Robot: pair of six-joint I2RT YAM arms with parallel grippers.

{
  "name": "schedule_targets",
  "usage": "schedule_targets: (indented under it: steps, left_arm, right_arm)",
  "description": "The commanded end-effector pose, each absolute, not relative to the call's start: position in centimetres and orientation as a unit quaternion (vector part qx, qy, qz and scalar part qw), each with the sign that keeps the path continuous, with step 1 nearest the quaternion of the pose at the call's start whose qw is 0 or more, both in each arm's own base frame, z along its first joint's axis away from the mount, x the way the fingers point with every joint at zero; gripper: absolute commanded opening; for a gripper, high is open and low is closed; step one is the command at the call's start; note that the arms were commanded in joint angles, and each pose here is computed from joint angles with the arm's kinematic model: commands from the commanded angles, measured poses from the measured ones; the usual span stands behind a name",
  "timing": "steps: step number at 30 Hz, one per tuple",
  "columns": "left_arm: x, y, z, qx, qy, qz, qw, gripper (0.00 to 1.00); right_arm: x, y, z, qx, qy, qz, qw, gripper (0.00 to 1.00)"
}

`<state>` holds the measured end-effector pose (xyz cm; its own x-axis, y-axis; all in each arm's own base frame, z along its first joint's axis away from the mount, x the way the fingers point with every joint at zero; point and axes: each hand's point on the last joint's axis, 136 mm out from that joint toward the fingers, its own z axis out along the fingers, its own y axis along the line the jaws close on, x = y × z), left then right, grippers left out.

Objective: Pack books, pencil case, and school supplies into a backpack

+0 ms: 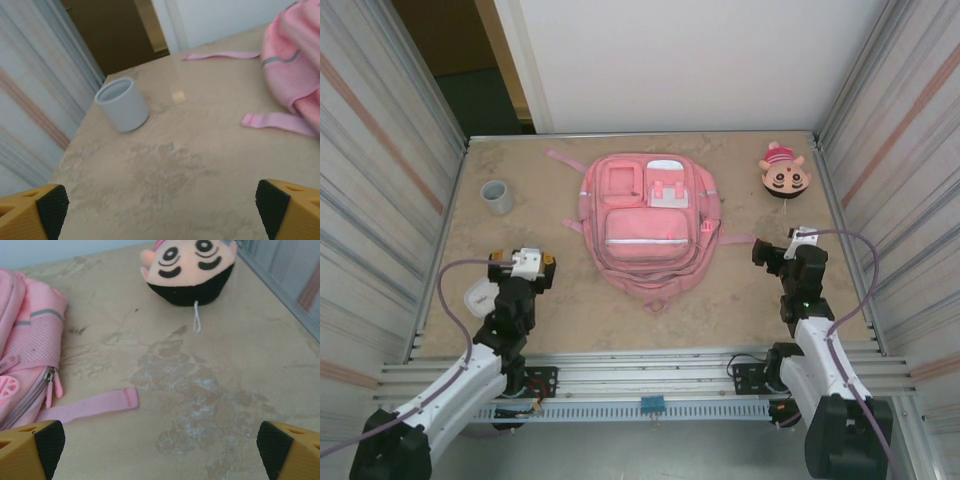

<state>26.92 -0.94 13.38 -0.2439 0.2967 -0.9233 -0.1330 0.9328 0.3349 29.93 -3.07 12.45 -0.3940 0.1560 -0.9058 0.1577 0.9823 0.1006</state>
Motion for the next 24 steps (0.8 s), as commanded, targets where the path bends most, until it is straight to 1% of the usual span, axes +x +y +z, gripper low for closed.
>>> schedule_targets:
  steps: [1, 5, 9, 12, 17, 21, 22, 23, 24]
  left_arm:
    - [27.4, -1.2, 15.2, 0.019, 0.741, 0.117, 0.661, 0.99]
    - [27.4, -1.3, 15.1, 0.029, 0.733, 0.113, 0.670, 0.99]
    - [27.6, -1.8, 15.0, 0.044, 0.735, 0.109, 0.668, 0.99]
    - [27.8, -1.9, 14.9, 0.054, 0.736, 0.114, 0.665, 0.99]
    - [28.9, -2.1, 14.5, 0.055, 0.753, 0.118, 0.645, 0.99]
    - [30.1, -2.2, 14.1, 0.062, 0.758, 0.132, 0.636, 0.99]
    - [30.5, -2.3, 14.1, 0.062, 0.760, 0.135, 0.633, 0.99]
    - [30.9, -2.3, 14.0, 0.064, 0.761, 0.139, 0.630, 0.99]
    - [31.2, -2.4, 13.9, 0.066, 0.763, 0.141, 0.627, 0.99]
  right_arm:
    - [31.6, -2.0, 14.6, 0.055, 0.803, 0.018, 0.593, 0.99]
    - [32.8, -2.0, 14.0, 0.057, 0.803, 0.022, 0.593, 0.99]
    - [34.0, -1.8, 11.9, 0.057, 0.824, 0.027, 0.563, 0.99]
    - [35.0, -1.3, 11.3, 0.048, 0.825, 0.036, 0.561, 0.99]
    - [37.4, -0.4, 11.6, 0.017, 0.811, 0.035, 0.583, 0.99]
    - [39.3, 0.4, 8.6, -0.001, 0.827, 0.047, 0.561, 0.99]
    - [39.4, -0.4, 8.4, 0.019, 0.822, 0.050, 0.567, 0.99]
    - [39.2, -1.4, 8.0, 0.044, 0.839, 0.053, 0.540, 0.99]
    - [39.4, -1.4, 8.2, 0.047, 0.837, 0.044, 0.544, 0.99]
